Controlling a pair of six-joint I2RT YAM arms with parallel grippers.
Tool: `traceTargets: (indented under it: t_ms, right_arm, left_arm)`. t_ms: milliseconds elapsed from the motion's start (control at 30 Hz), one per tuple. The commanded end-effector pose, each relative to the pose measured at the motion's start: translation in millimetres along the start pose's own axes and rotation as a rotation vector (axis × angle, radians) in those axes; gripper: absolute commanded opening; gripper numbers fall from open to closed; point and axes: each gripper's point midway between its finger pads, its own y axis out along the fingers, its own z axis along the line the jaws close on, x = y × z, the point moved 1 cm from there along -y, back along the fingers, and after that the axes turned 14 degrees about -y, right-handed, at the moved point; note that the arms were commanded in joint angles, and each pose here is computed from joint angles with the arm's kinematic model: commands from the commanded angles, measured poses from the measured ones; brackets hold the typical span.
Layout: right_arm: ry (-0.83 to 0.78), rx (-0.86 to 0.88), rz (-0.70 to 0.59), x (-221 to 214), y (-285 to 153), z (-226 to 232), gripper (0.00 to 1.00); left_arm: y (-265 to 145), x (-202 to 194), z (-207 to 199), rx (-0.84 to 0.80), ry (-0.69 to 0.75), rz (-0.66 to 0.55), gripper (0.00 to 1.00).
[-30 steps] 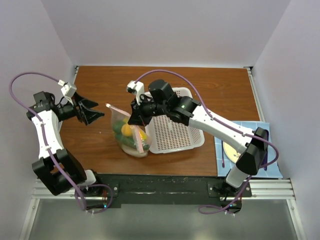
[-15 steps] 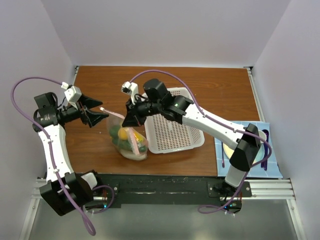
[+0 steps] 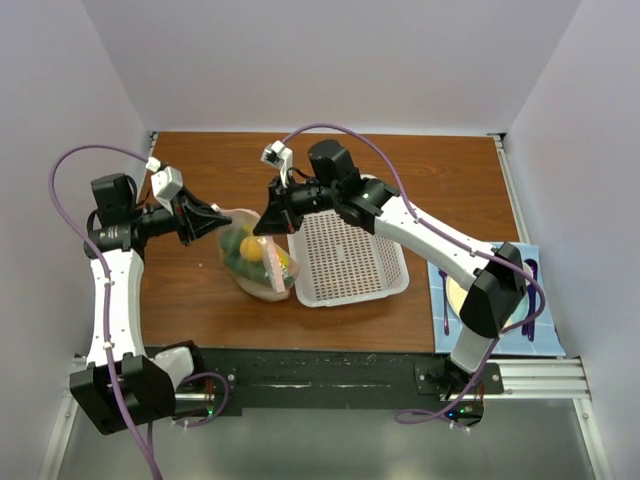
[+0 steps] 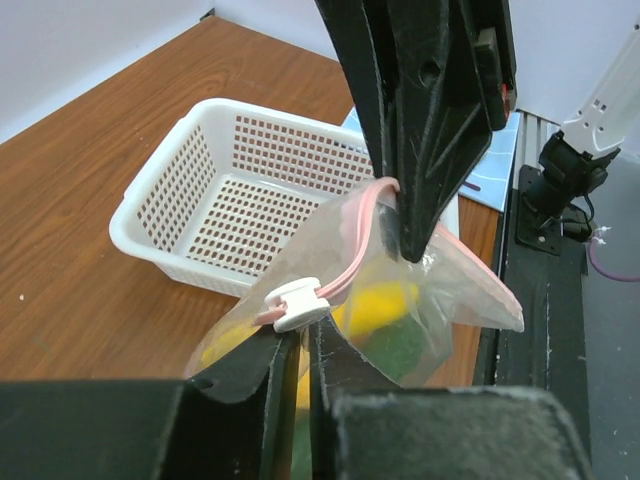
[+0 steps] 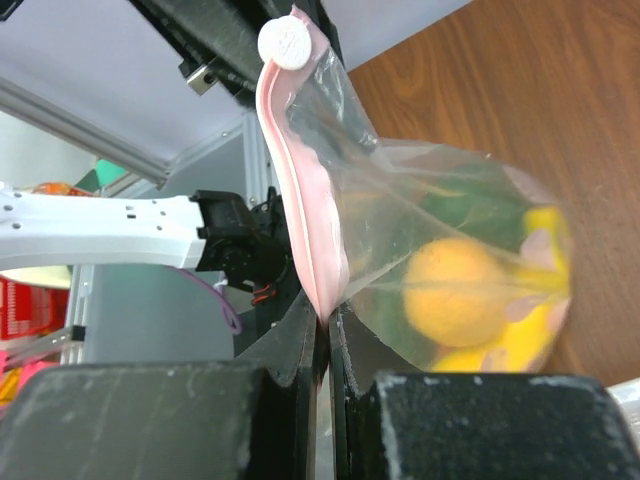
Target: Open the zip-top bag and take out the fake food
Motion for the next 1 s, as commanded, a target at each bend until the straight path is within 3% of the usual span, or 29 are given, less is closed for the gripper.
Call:
traceTargets:
  t_ms: [0,100,233,267,333,367,433,500,600,767,967]
  right_arm:
    - [-0.032,0.096,-0.081,19,-1,17,0.00]
    - [-0.025,0.102,-0.070,16,-2,17,0.00]
    - [-0.050,0.086,-0.052,15,-14,15,0.03]
    - [-0.051,0.060,-0.050,14,-17,10,0.08]
    - [-0.075,-0.004,-0.046,17,-31,0,0.31]
    - [-0.087,-0.051,-0.043,18,-35,-8,0.35]
    - [-0.141,-0.152,-0.032,26,-47,-20,0.55]
    - [-0.164,-0.260,-0.005,30,-56,-33,0.67]
    - [-0.256,-0.279,-0.049,60,-62,-31,0.78]
    - [-0.353,-0.193,-0.120,102,-49,-6,0.80]
    - [-0.378,-0.089,-0.109,105,-17,13,0.62]
  left_arm:
    - [1,25,-44,-0.245,0.054,-0.055,0.09]
    - [1,25,-47,-0.245,0.076,-0.056,0.00]
    - [1,23,-47,-0.244,0.068,-0.050,0.00]
    - [1,23,-46,-0.243,0.065,-0.049,0.00]
    - [1,23,-44,-0.241,0.082,-0.047,0.00]
    - [1,24,-43,-0.238,0.092,-0.046,0.00]
    - [1,26,-40,-0.209,0.111,-0.042,0.00]
    - [2,28,-36,-0.168,0.142,-0.036,0.00]
    - [1,28,-36,-0.125,0.190,-0.032,0.00]
    - [0,24,-37,-0.062,0.248,-0.024,0.01]
    - [-2,17,-39,-0.036,0.247,-0.014,0.06]
